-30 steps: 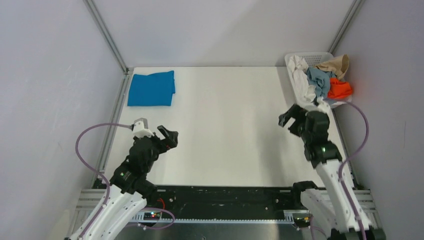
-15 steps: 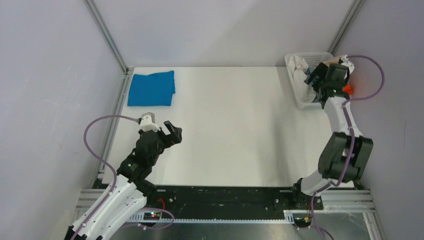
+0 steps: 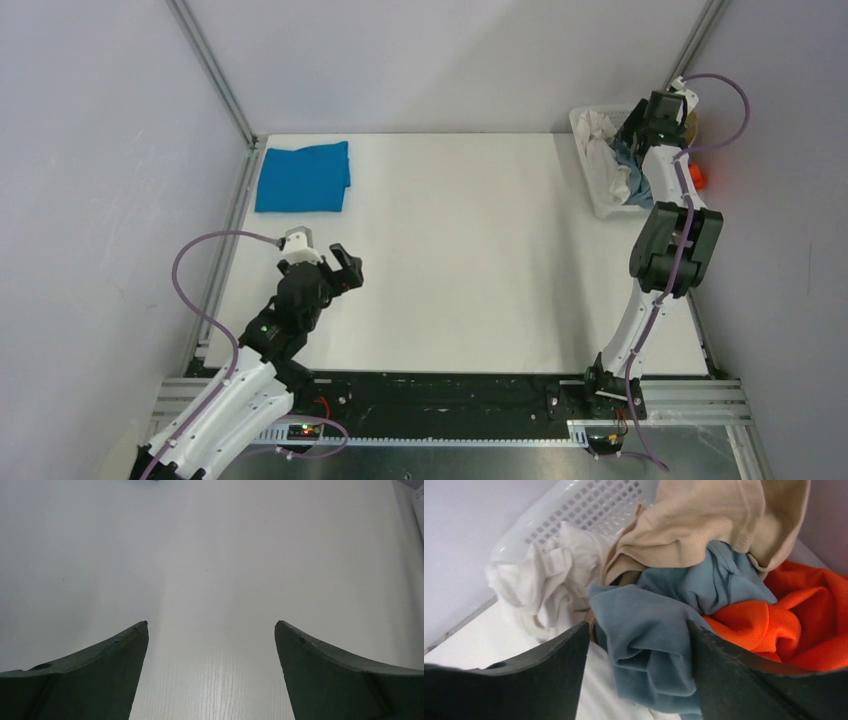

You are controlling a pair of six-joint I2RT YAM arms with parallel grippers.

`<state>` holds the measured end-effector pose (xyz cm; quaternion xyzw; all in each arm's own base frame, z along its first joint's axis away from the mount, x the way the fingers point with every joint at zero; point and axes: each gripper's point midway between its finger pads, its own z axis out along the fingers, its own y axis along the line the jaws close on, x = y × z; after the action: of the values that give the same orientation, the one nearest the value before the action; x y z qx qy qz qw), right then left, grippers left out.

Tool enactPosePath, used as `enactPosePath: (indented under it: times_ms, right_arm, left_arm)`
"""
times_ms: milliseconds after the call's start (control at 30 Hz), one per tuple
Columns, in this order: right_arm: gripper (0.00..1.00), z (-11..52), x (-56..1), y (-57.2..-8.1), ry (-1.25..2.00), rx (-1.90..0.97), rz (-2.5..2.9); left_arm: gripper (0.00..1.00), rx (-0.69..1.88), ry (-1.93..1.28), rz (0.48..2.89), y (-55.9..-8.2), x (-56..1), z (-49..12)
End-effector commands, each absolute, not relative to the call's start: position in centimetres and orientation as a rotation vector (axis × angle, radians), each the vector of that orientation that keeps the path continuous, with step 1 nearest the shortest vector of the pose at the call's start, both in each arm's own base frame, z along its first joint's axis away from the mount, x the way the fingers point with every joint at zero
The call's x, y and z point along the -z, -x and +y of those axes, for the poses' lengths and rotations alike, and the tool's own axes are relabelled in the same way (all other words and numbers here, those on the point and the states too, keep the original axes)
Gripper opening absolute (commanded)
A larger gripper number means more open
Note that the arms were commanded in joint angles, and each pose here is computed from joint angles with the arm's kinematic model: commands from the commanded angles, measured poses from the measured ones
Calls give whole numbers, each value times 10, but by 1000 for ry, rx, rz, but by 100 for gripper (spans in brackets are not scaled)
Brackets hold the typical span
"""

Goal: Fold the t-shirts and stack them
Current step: Grab crumpled tshirt from bin with the right arm

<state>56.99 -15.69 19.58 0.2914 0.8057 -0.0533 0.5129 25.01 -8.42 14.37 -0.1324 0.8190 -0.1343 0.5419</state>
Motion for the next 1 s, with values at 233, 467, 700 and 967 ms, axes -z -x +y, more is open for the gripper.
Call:
enactPosePath:
  times_ms: [233, 467, 700, 967]
  right_arm:
    - [25, -189, -186, -549, -777, 373, 2037]
    - [0, -178, -306, -540, -710, 298, 1803]
    - [0, -159, -486, -484, -611, 211, 1380]
    - [0, -123, -624, -420, -451, 93, 1032]
  left_arm:
    - [100, 288, 336, 1861, -254, -160, -74]
    - [100, 313, 337, 1842, -252, -164, -75]
    - [100, 332, 351, 1820, -251, -169, -75]
    - [100, 353, 361, 1810, -250, -171, -76]
